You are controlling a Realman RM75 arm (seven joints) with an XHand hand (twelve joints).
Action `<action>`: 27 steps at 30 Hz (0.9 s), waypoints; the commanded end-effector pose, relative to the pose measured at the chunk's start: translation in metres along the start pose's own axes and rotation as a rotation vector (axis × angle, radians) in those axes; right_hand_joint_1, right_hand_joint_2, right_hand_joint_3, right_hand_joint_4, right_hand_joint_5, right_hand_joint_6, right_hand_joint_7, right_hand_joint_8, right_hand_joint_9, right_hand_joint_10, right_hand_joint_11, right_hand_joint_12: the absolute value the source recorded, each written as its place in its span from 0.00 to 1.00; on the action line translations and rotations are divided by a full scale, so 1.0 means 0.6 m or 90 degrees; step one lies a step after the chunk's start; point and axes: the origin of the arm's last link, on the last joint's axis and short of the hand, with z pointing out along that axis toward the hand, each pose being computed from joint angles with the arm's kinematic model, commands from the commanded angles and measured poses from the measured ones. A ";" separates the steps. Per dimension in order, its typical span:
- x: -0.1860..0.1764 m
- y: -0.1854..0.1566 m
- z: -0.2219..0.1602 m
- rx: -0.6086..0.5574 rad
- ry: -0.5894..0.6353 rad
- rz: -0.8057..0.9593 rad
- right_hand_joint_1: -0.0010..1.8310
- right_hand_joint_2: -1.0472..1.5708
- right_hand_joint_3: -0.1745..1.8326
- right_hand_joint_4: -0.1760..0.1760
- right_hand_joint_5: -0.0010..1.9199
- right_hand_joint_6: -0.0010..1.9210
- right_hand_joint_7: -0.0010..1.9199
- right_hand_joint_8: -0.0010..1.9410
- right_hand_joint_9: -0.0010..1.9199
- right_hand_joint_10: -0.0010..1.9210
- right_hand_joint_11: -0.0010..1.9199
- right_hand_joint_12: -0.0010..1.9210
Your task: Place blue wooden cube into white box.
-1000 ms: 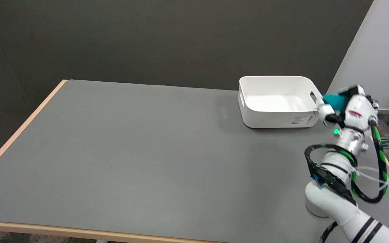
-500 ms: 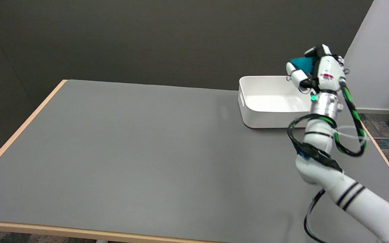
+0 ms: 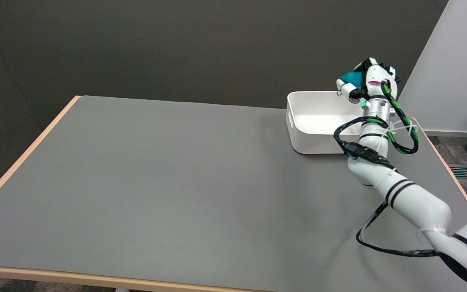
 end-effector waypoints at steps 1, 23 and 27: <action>-0.068 0.056 -0.007 -0.094 -0.100 0.012 0.61 0.90 0.15 0.00 0.25 0.82 0.32 0.95 0.35 1.00 0.04 1.00; -0.047 0.034 -0.141 -0.046 -0.127 0.023 0.51 0.69 0.52 0.08 0.22 0.58 0.28 0.75 0.32 0.89 0.08 1.00; -0.045 0.045 -0.144 -0.049 -0.136 0.021 0.36 0.65 0.51 0.24 0.11 0.26 0.15 0.27 0.10 0.48 0.07 0.72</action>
